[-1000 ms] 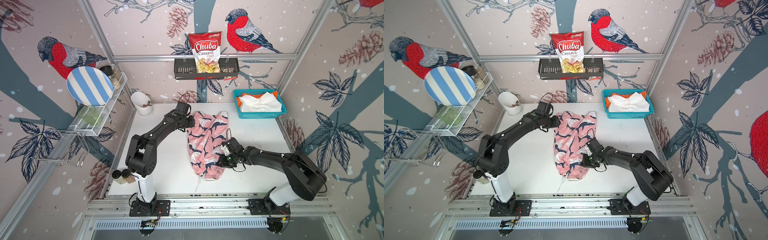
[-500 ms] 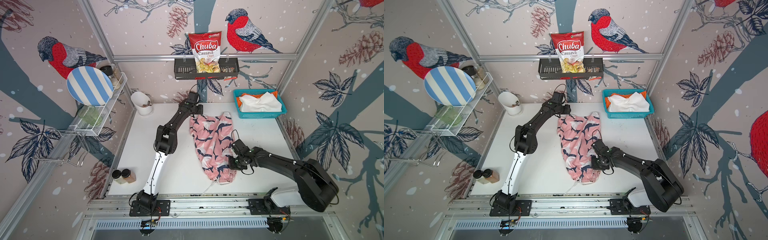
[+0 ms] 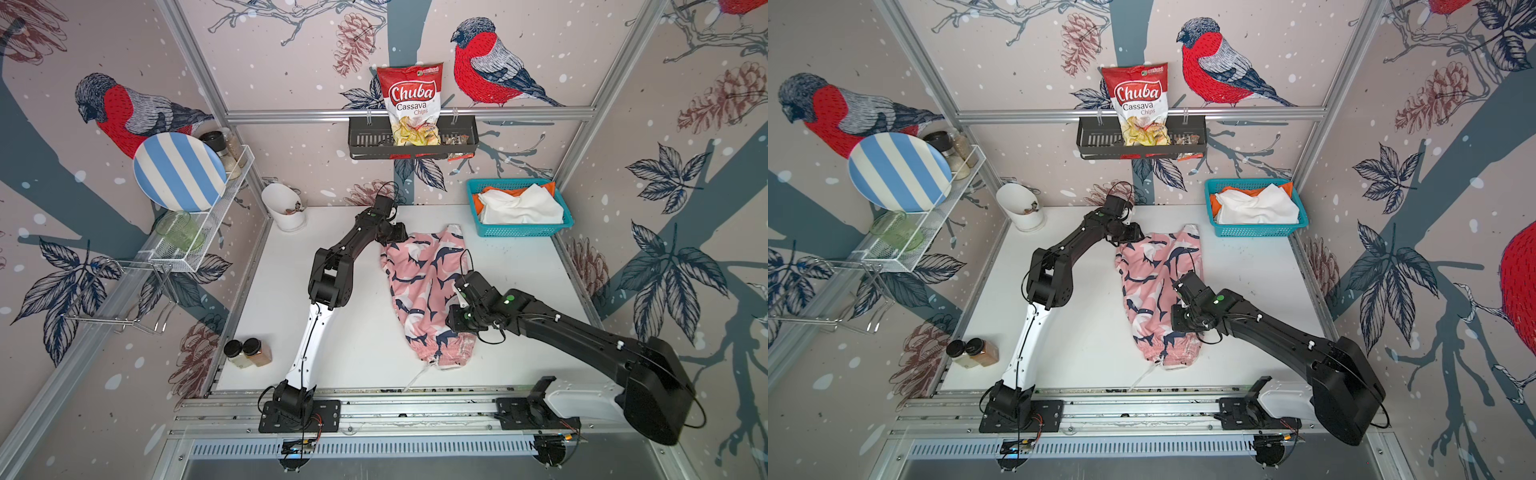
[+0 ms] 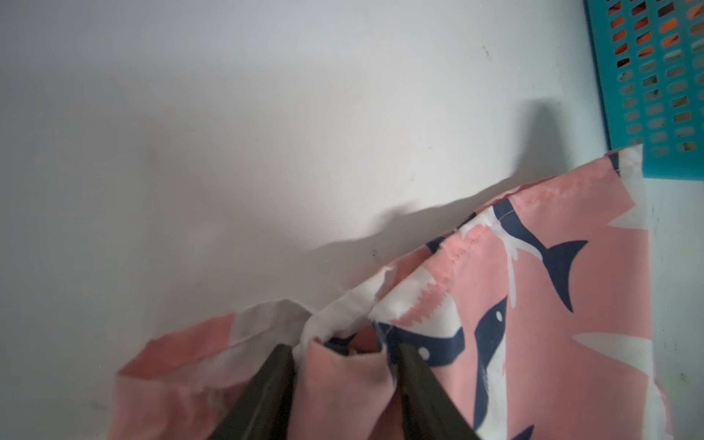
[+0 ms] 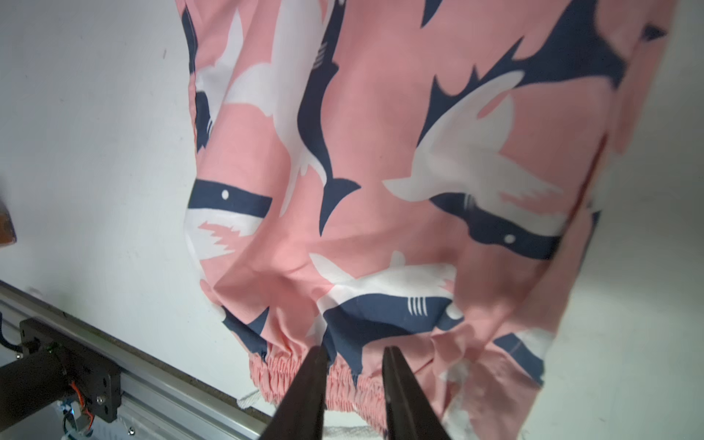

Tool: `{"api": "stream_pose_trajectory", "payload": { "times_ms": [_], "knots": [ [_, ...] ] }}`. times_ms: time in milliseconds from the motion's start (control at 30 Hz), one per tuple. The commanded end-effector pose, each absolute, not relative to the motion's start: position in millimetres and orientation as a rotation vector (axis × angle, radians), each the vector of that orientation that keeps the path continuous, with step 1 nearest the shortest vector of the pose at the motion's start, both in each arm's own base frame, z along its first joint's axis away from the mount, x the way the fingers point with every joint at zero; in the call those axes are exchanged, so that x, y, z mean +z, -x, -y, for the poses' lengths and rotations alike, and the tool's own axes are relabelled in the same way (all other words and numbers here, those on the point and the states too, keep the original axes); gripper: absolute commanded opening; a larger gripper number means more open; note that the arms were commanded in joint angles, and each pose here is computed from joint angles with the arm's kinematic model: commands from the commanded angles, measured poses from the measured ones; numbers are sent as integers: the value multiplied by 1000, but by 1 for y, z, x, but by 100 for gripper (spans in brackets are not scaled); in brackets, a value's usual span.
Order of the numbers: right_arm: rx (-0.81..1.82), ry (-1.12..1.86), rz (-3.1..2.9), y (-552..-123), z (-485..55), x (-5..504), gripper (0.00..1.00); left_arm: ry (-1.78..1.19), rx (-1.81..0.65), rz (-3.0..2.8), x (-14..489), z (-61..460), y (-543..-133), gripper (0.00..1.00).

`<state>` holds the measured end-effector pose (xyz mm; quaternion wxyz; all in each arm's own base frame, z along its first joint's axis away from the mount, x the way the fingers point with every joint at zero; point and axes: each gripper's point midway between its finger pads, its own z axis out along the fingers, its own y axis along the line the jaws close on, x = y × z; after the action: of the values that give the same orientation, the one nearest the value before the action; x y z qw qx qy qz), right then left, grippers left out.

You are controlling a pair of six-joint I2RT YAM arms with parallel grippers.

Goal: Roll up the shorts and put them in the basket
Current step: Fold the shorts at the center of the board.

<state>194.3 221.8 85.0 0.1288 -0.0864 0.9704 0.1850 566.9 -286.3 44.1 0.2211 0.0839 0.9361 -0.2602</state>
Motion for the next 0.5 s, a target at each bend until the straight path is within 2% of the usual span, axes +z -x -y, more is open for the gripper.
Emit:
{"api": "stream_pose_trajectory", "payload": {
  "times_ms": [0, 67, 100, 300, 467],
  "knots": [
    [504, 222, -2886, -187, -214, 60, 31, -243, -789, -2577, 51, 294, -564, 27],
    [487, 184, -2929, -181, -206, 41, 30, -235, -765, -2576, 55, 291, -564, 7],
    [480, 162, -2946, -178, -201, 32, 29, -227, -749, -2568, 60, 289, -566, 0],
    [503, 84, -3012, -159, -187, -5, 26, -181, -620, -2521, 100, 272, -573, 0],
    [506, 43, -3032, -152, -180, -17, 24, -112, -435, -2550, 106, 243, -574, 0]
  ]
}}
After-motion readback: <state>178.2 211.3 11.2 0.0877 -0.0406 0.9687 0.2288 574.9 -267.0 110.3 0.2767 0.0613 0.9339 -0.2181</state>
